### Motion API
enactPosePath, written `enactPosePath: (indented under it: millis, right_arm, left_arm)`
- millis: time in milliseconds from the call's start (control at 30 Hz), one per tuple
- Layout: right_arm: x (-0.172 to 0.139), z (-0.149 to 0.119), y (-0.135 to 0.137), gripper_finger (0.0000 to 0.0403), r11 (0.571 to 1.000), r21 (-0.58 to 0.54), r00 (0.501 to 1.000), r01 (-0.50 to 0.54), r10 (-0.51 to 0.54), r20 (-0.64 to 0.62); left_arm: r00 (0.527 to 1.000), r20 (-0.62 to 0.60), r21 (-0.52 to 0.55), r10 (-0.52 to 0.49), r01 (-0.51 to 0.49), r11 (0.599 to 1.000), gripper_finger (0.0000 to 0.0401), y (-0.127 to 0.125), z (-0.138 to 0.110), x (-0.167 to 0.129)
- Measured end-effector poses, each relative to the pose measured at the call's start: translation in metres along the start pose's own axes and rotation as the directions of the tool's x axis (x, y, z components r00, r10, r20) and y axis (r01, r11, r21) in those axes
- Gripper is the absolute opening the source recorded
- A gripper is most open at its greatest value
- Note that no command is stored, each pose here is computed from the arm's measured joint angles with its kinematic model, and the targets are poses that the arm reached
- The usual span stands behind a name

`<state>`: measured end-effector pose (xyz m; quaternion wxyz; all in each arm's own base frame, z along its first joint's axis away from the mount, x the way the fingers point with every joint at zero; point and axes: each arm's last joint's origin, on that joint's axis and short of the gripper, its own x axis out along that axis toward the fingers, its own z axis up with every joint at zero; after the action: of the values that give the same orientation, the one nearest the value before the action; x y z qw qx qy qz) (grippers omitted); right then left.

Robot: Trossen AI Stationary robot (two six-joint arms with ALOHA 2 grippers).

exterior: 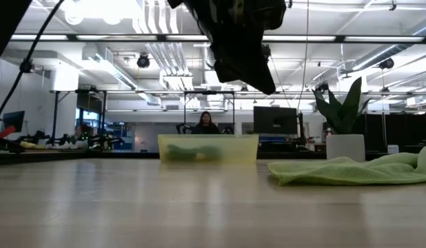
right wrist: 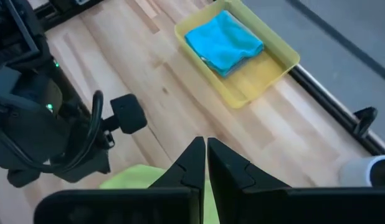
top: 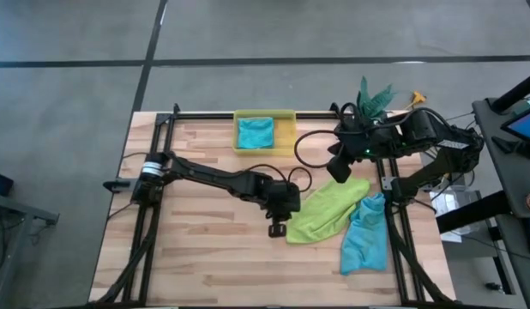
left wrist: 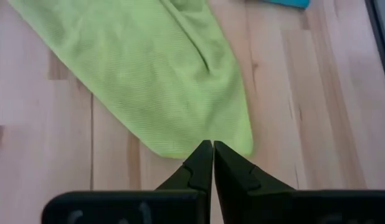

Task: Fold microfiber towels
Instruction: Fold the green microfiber cloth

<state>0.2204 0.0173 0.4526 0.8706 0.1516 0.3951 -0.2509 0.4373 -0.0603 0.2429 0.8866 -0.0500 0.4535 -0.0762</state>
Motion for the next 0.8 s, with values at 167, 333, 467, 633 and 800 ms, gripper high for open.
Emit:
enactPosePath:
  millis: [167, 333, 467, 633, 800]
  right_arm:
    - [0.000, 0.002, -0.001, 0.0013, 0.994, -0.097, 0.998, 0.052, -0.047, 0.051]
    - [0.001, 0.007, -0.001, 0.0013, 0.978, -0.202, 0.995, 0.059, -0.043, 0.085]
    - [0.001, 0.007, -0.001, 0.0013, 0.980, -0.190, 0.995, 0.061, -0.045, 0.086]
    - [0.001, 0.007, -0.001, 0.0013, 0.998, -0.050, 0.995, 0.047, -0.042, 0.088]
    - [0.002, 0.007, 0.000, 0.0013, 0.999, -0.022, 0.996, 0.043, -0.041, 0.083]
  left_arm:
    - [0.999, 0.024, 0.002, 0.036, -0.036, 0.999, 0.0000, 0.002, 0.000, 0.006]
    - [0.995, 0.067, 0.008, 0.068, -0.069, 0.998, 0.0003, 0.000, 0.002, 0.014]
    - [0.998, 0.055, 0.015, -0.006, 0.005, 1.000, 0.0031, -0.001, 0.000, 0.032]
    - [0.994, -0.016, -0.002, -0.109, 0.109, 0.994, 0.0086, -0.004, -0.012, 0.057]
    - [0.986, -0.001, 0.021, -0.165, 0.165, 0.986, 0.0127, -0.014, -0.013, 0.064]
